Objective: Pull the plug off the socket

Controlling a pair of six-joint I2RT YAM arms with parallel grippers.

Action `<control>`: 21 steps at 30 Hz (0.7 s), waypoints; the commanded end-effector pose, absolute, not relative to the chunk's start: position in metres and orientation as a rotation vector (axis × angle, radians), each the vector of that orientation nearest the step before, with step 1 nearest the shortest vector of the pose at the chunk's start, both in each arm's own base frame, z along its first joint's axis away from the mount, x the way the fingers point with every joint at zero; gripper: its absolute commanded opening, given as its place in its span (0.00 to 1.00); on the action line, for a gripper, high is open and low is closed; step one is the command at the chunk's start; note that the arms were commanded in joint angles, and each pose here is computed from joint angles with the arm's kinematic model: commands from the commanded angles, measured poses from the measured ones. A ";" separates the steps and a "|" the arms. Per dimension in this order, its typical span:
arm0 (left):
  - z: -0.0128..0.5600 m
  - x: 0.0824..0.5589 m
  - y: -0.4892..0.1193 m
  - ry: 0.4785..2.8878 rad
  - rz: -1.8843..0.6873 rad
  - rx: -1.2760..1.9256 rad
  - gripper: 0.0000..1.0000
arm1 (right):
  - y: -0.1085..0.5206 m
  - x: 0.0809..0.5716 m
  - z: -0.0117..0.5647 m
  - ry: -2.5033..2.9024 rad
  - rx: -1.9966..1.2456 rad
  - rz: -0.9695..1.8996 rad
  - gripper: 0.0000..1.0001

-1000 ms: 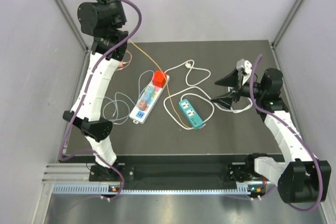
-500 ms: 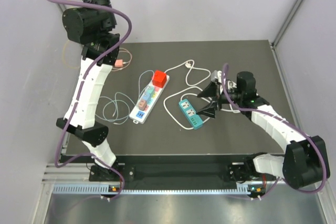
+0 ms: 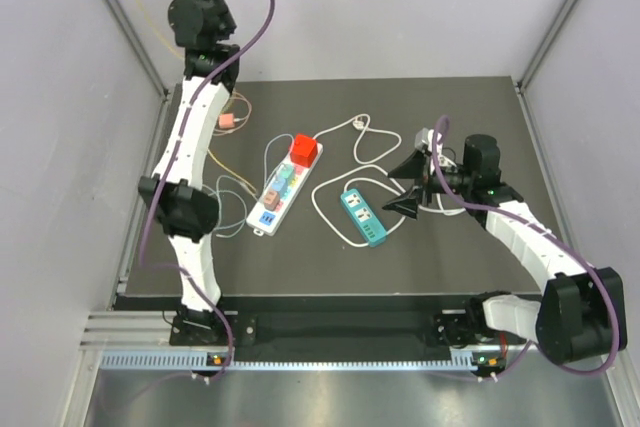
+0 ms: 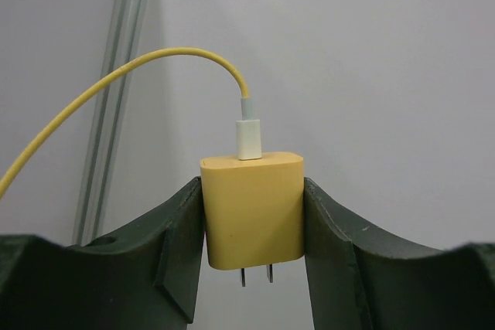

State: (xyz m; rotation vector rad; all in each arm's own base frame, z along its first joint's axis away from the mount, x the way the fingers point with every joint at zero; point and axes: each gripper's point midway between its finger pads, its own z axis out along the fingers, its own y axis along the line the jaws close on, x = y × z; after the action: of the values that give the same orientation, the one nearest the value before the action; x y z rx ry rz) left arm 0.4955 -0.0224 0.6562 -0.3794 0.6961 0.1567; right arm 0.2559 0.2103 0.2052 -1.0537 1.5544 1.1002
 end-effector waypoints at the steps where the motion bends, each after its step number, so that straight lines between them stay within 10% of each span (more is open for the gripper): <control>1: 0.671 0.489 -0.002 0.616 0.189 -0.437 0.00 | 0.210 0.258 0.230 1.450 -1.086 1.069 1.00; 21: 0.644 0.523 0.036 0.613 0.125 -0.520 0.00 | 0.209 0.264 0.221 1.493 -1.063 1.075 1.00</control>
State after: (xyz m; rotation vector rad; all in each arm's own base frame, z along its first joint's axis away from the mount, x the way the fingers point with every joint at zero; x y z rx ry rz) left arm 0.5265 0.0287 0.6450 -0.4990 0.6157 0.1366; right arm 0.2557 0.2100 0.2048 -1.0387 1.5696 1.1139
